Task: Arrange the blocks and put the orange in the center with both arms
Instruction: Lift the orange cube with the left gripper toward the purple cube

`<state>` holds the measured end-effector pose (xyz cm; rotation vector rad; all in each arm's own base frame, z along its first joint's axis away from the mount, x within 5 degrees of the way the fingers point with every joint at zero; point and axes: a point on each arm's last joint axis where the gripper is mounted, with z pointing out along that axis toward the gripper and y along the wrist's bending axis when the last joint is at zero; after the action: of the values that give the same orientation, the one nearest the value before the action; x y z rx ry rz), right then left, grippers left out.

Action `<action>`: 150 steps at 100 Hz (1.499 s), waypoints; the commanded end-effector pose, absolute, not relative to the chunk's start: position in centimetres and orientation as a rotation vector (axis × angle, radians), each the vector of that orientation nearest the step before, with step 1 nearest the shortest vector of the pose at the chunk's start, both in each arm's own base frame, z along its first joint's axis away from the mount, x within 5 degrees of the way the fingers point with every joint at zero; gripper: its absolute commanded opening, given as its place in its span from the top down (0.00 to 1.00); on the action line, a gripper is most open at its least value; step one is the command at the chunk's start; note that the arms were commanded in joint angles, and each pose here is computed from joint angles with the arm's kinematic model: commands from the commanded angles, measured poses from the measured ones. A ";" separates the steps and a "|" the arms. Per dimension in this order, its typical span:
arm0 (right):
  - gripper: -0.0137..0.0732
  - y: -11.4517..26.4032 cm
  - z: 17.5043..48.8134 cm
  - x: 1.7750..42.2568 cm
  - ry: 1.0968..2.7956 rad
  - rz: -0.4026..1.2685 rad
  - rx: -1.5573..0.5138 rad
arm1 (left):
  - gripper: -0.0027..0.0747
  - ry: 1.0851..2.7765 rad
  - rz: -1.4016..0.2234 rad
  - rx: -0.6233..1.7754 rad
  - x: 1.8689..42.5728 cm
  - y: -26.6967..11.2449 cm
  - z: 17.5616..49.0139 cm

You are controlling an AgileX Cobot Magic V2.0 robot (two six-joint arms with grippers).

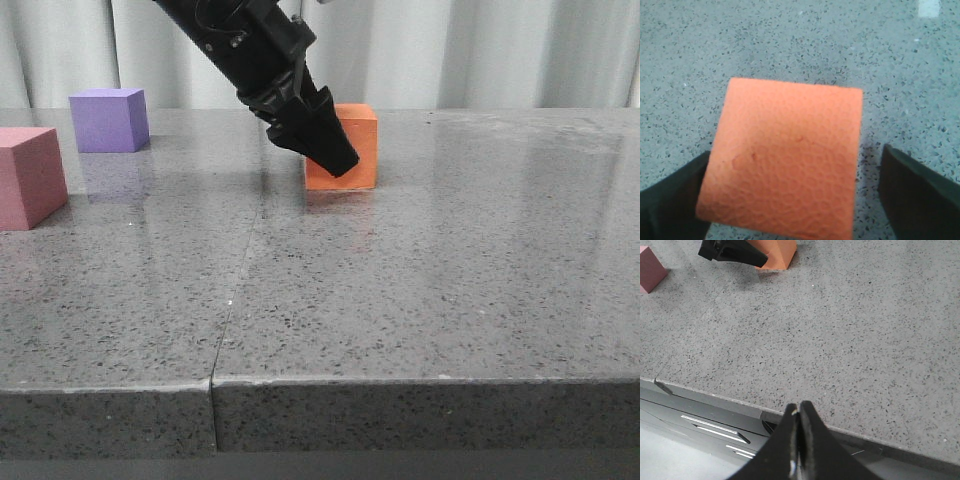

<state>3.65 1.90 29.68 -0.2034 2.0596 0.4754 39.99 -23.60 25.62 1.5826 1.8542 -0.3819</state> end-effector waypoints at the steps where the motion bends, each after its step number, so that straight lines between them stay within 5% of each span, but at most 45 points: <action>1: 0.92 2.0 30.9 3.9 1.973 0.482 -0.203 | 0.34 1.777 -0.386 1.511 39.3 -23.9 29.3; 41: 0.92 2.0 30.9 3.9 1.973 0.482 -0.203 | 0.63 1.772 -0.376 1.499 39.5 -23.9 29.3; 65: 0.92 2.0 30.9 3.9 1.973 0.482 -0.203 | 0.63 1.752 -0.351 1.430 39.3 -23.7 30.9; 115: 0.92 2.0 30.9 3.9 1.973 0.482 -0.203 | 0.63 1.834 -0.410 0.791 38.4 -21.5 38.3; 150: 0.92 2.0 30.9 3.9 1.973 0.482 -0.203 | 0.63 2.065 -0.278 0.485 38.5 -18.9 38.1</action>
<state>3.65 1.90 29.68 -0.2034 2.0596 0.4754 39.63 -19.91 34.32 0.6136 2.1318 -0.2893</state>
